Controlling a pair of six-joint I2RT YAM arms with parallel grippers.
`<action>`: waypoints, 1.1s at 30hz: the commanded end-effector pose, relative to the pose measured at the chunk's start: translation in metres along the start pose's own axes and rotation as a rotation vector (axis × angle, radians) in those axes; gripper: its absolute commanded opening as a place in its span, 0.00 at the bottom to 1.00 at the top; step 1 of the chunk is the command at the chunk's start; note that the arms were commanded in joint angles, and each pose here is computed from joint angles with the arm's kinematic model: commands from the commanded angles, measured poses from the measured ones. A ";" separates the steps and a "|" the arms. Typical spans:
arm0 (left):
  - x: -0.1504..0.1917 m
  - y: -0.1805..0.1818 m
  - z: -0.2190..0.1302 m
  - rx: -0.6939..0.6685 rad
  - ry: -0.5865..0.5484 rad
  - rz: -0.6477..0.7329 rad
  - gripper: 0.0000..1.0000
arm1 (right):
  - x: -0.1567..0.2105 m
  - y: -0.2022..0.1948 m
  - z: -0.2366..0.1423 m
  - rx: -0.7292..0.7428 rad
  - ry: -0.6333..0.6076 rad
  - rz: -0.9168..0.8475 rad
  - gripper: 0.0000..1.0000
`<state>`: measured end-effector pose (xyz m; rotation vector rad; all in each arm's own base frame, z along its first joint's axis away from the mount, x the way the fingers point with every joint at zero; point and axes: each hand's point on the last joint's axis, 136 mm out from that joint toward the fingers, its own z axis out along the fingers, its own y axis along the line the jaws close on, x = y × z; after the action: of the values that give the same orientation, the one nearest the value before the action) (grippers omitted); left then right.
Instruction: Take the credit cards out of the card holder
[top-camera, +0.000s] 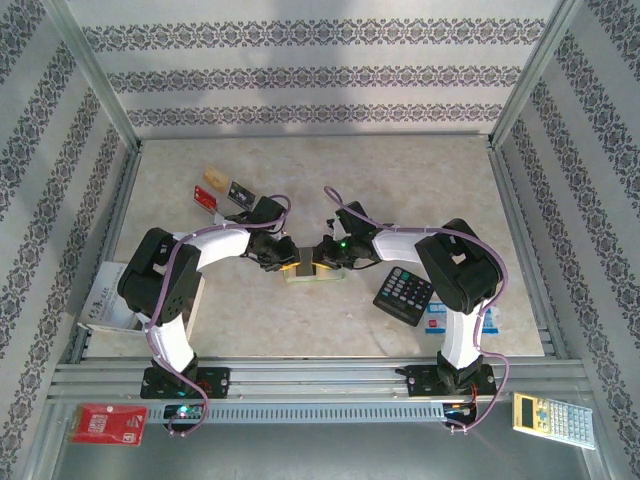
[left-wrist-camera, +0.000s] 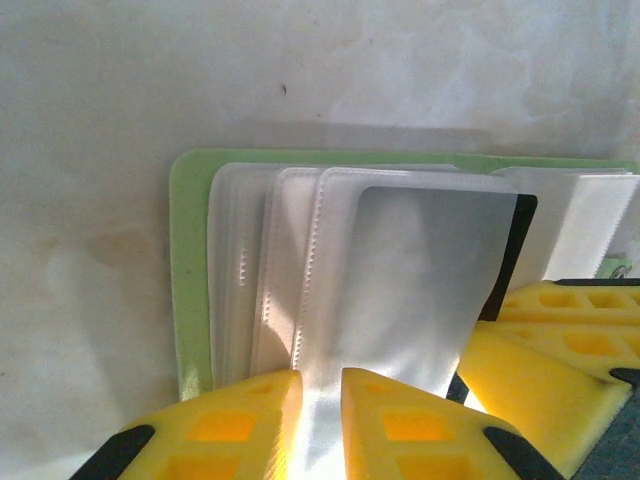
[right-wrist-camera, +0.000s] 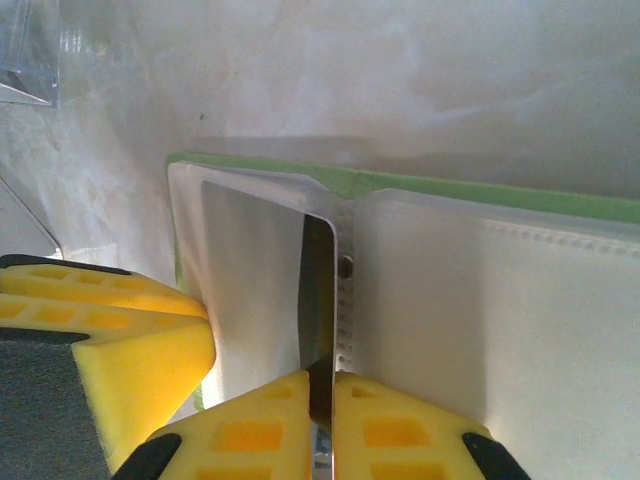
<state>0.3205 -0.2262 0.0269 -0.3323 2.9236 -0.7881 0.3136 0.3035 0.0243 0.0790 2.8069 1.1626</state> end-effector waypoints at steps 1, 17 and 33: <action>0.011 0.028 0.007 -0.113 0.027 -0.019 0.20 | 0.002 -0.031 -0.007 0.108 -0.023 0.031 0.11; -0.006 -0.004 -0.024 -0.048 -0.040 0.042 0.25 | -0.011 -0.011 -0.032 0.060 -0.113 -0.019 0.06; -0.023 -0.018 -0.058 0.073 -0.177 -0.017 0.50 | -0.024 0.001 -0.075 0.017 -0.257 -0.058 0.00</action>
<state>0.3298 -0.2147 0.0732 -0.3483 2.7976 -0.7922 0.3219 0.2540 0.0663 0.1643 2.6447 1.0487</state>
